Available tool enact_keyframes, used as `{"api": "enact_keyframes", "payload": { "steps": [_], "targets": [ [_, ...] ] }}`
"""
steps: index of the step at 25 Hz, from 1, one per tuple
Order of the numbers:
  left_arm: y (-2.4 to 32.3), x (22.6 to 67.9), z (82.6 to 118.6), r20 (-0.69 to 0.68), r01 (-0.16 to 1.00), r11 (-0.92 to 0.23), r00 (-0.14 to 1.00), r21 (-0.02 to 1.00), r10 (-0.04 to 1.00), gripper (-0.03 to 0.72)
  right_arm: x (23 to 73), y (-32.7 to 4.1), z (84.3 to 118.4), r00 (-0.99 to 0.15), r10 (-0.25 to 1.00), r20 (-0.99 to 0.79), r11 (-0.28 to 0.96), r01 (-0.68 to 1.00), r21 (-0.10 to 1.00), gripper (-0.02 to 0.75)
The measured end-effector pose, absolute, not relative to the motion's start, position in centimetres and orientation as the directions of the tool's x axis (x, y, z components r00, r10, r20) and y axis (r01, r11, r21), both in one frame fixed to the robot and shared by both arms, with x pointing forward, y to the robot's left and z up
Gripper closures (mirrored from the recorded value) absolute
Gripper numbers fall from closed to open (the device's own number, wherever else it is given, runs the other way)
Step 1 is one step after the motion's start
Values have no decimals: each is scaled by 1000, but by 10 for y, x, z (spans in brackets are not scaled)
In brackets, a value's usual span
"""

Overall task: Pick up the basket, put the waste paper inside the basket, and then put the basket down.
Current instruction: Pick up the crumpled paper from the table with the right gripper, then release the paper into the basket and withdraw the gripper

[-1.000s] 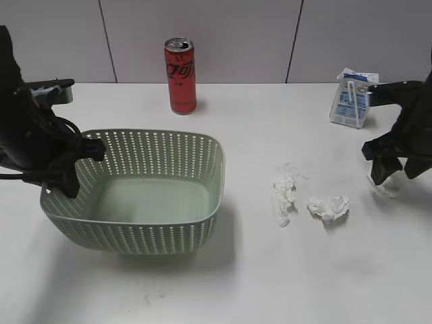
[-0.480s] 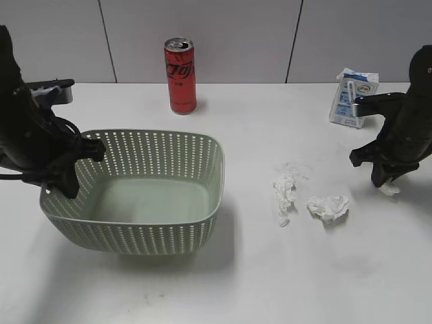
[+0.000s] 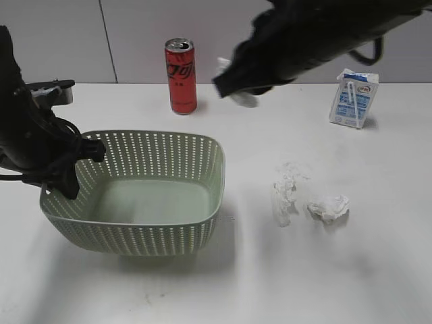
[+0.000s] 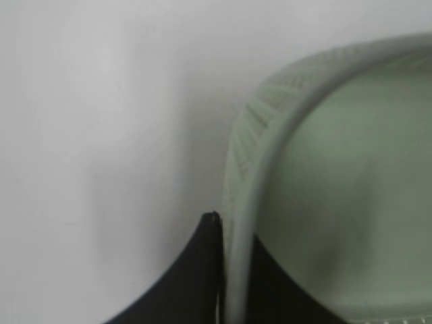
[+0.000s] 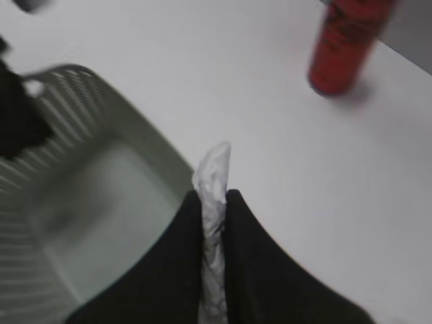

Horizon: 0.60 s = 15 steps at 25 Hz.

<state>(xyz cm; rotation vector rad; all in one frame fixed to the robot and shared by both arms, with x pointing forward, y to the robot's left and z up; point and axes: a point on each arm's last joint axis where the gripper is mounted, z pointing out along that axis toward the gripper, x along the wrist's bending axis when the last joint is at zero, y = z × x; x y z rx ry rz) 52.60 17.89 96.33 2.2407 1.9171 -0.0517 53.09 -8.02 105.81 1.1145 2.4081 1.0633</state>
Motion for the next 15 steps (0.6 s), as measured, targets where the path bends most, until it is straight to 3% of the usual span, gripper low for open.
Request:
{"api": "enact_keyframes", "payload": {
  "steps": [4,7,11,13,15],
  "targets": [
    [179,526,963,-151,982,-144,161,122,975,688,499,-25,1054,-732,668,135,390,498,774,681],
    [179,526,963,-152,982,-143,161,122,975,688,495,-5,1028,-743,650,157,424,526,737,510],
    [179,526,963,-152,983,-144,161,118,975,688,501,-4,1005,-721,667,185,448,587,674,183],
    [179,525,963,-152,983,-144,161,116,975,688,509,-13,1011,-695,686,215,441,632,637,120],
    [179,525,963,-152,983,-144,161,114,975,688,524,-33,1025,-654,719,236,412,674,613,116]
  ]
}}
